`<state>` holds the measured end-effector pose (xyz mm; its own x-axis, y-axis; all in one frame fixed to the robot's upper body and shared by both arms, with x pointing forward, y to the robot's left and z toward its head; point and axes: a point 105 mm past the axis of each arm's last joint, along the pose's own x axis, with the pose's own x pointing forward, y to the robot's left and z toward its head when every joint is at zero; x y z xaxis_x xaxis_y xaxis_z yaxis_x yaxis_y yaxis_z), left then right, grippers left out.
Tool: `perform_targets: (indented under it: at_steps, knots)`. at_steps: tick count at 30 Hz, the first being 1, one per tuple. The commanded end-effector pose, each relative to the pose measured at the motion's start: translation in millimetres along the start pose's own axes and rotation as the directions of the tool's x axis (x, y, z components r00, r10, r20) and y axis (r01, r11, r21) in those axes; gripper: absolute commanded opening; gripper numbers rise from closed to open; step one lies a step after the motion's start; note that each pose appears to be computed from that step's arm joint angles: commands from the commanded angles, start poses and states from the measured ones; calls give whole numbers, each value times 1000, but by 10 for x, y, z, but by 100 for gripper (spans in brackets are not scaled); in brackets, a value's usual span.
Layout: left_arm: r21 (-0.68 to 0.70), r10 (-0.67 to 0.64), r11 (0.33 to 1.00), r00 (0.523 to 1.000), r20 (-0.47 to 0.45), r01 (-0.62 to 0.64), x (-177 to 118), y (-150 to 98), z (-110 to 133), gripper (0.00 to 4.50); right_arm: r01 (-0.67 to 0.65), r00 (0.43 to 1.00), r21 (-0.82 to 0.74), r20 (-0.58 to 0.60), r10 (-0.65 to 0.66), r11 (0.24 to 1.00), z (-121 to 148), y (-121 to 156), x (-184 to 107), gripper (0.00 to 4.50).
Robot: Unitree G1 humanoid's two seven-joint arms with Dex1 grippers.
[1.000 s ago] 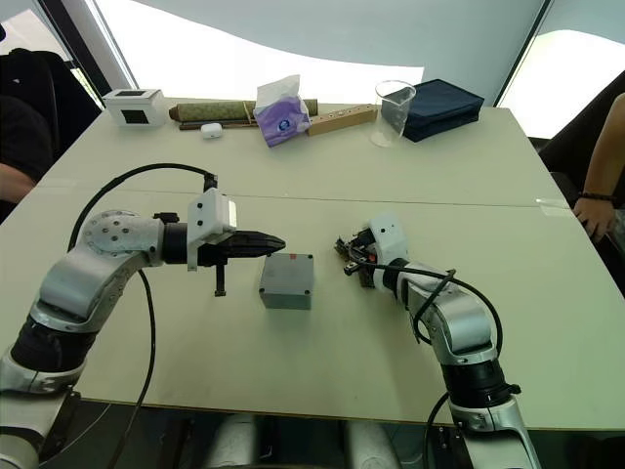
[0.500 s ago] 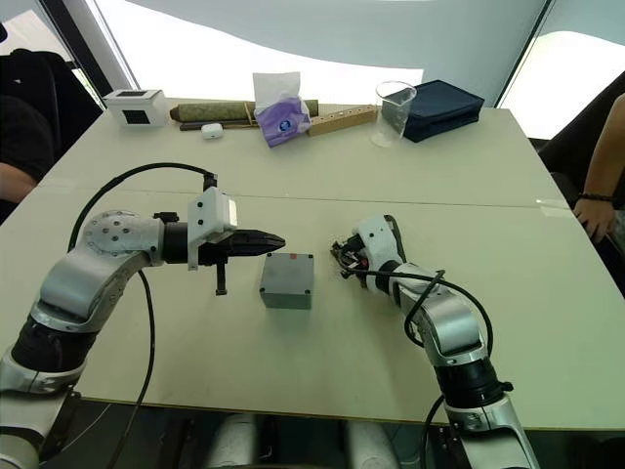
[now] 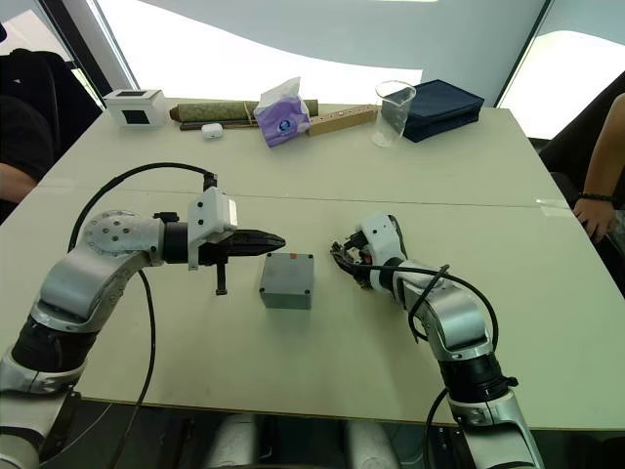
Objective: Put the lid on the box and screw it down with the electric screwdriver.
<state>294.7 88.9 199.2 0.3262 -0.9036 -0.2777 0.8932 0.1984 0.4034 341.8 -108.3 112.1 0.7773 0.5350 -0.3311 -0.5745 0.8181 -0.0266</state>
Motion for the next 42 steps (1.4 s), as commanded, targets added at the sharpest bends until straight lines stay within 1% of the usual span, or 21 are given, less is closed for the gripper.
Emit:
perform_targets:
  at_steps: [1,5,18,21,23,24,25,26,32,42]
  knots:
    - [46,4,999,1000,23,-5,-8,7,97,0,-9,997,-12,80,10,1000,205,30,-32,269]
    - [46,4,999,1000,21,-5,-12,1,96,0,-19,998,-27,53,20,999,158,46,-26,269]
    - [48,2,999,1000,21,-3,-8,0,99,0,-27,999,-24,46,28,999,133,65,-14,269]
    - [47,2,999,1000,20,-3,-13,-1,95,0,-25,999,-23,45,26,999,129,64,-15,188]
    - [47,4,999,1000,20,-5,-12,2,93,0,-25,999,-23,44,26,999,125,60,-18,94]
    - [48,4,999,1000,19,-5,-14,2,92,0,-24,999,-23,43,25,999,121,58,-19,62]
    - [48,4,999,1000,18,-5,-15,3,90,0,-23,999,-24,41,24,999,116,55,-19,18]
    - [47,5,999,1000,17,-6,-17,2,89,0,-23,999,-24,39,24,999,111,54,-19,5]
    - [37,2,999,1000,2,-2,-55,-26,54,0,-18,999,-28,48,19,999,150,46,-34,5]
    - [23,3,1000,1000,-23,-3,-152,-47,-9,0,-6,994,-55,112,12,998,474,12,-170,5]
